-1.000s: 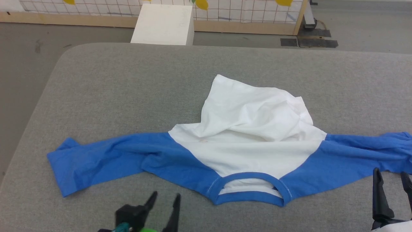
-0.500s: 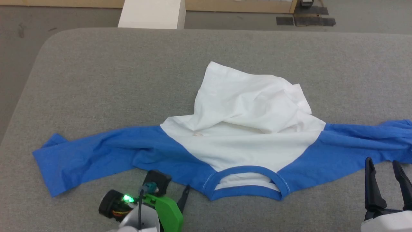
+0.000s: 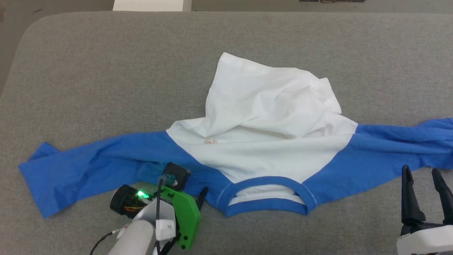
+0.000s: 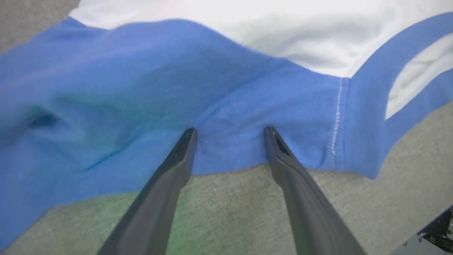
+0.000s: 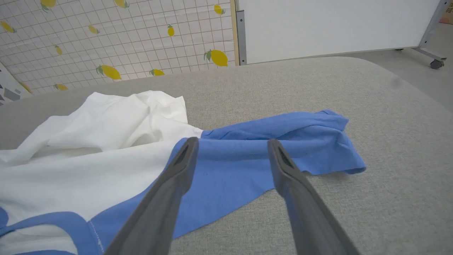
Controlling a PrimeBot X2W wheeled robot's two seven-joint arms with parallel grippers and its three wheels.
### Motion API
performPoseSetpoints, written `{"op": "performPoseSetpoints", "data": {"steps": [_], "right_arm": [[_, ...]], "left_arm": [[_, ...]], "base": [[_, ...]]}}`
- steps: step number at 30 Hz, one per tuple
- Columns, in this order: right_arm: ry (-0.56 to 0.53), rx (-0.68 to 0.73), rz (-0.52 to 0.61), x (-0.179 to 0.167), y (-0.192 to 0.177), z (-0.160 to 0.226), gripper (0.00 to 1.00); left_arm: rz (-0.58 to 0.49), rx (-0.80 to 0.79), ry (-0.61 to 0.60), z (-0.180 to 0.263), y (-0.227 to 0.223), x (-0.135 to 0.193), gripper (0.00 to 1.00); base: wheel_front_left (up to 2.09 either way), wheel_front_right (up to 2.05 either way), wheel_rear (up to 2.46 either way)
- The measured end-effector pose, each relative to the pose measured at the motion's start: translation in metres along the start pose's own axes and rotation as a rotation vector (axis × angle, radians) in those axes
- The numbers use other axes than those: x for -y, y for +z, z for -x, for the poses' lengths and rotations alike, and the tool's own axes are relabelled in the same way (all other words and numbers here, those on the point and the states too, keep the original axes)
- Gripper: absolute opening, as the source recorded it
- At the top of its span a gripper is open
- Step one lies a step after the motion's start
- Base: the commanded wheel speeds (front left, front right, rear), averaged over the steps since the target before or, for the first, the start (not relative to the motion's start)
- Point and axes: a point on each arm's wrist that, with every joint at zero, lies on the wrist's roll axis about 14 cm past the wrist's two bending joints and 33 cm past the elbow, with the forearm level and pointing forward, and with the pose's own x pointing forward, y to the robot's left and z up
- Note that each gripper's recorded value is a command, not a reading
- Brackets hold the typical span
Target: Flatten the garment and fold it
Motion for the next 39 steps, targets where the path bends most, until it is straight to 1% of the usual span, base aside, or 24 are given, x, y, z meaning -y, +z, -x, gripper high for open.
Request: {"op": "performPoseSetpoints", "data": {"steps": [1, 7, 11, 14, 18, 21, 26, 28, 32, 35, 39], "right_arm": [[-0.001, 0.001, -0.003, 0.000, 0.000, -0.001, 1.00], [0.006, 0.004, -0.004, -0.002, 0.002, -0.004, 1.00], [0.029, 0.024, -0.007, -0.009, 0.009, -0.006, 1.00], [0.064, 0.022, 0.001, -0.021, 0.013, -0.008, 1.00], [0.138, -0.067, 0.027, -0.046, 0.004, -0.008, 1.00], [0.191, -0.195, 0.084, -0.059, -0.013, -0.007, 1.00], [0.206, -0.442, 0.162, -0.051, -0.047, -0.003, 1.00], [0.215, -0.537, 0.217, -0.045, -0.059, -0.002, 1.00], [0.242, -0.632, 0.286, -0.043, -0.071, -0.007, 1.00], [0.281, -0.665, 0.309, -0.052, -0.078, -0.013, 1.00], [0.334, -0.767, 0.365, -0.060, -0.099, -0.012, 1.00]], "left_arm": [[-0.001, -0.003, -0.007, -0.002, 0.000, 0.001, 0.00], [0.023, 0.016, -0.027, -0.003, 0.004, 0.002, 0.00], [0.089, 0.100, -0.019, 0.004, 0.014, -0.002, 0.00], [0.169, 0.184, 0.003, 0.013, 0.021, -0.005, 0.00], [0.246, 0.278, 0.026, 0.029, 0.029, -0.004, 0.00], [0.297, 0.338, 0.037, 0.039, 0.037, -0.003, 0.00], [0.341, 0.385, 0.056, 0.049, 0.042, -0.004, 0.00], [0.349, 0.392, 0.068, 0.051, 0.043, -0.006, 0.00], [0.356, 0.395, 0.081, 0.053, 0.043, -0.010, 0.00], [0.363, 0.389, 0.092, 0.053, 0.041, -0.013, 0.00], [0.370, 0.371, 0.099, 0.053, 0.036, -0.016, 0.00]], "base": [[0.00, 0.00, 0.00], [0.00, 0.00, 0.00], [0.00, 0.00, 0.00], [0.00, 0.00, 0.00], [0.00, 0.00, 0.00], [0.00, 0.00, 0.00], [0.00, 0.00, 0.00], [0.00, 0.00, 0.00], [0.00, 0.00, 0.00], [0.00, 0.00, 0.00], [0.00, 0.00, 0.00]]}}
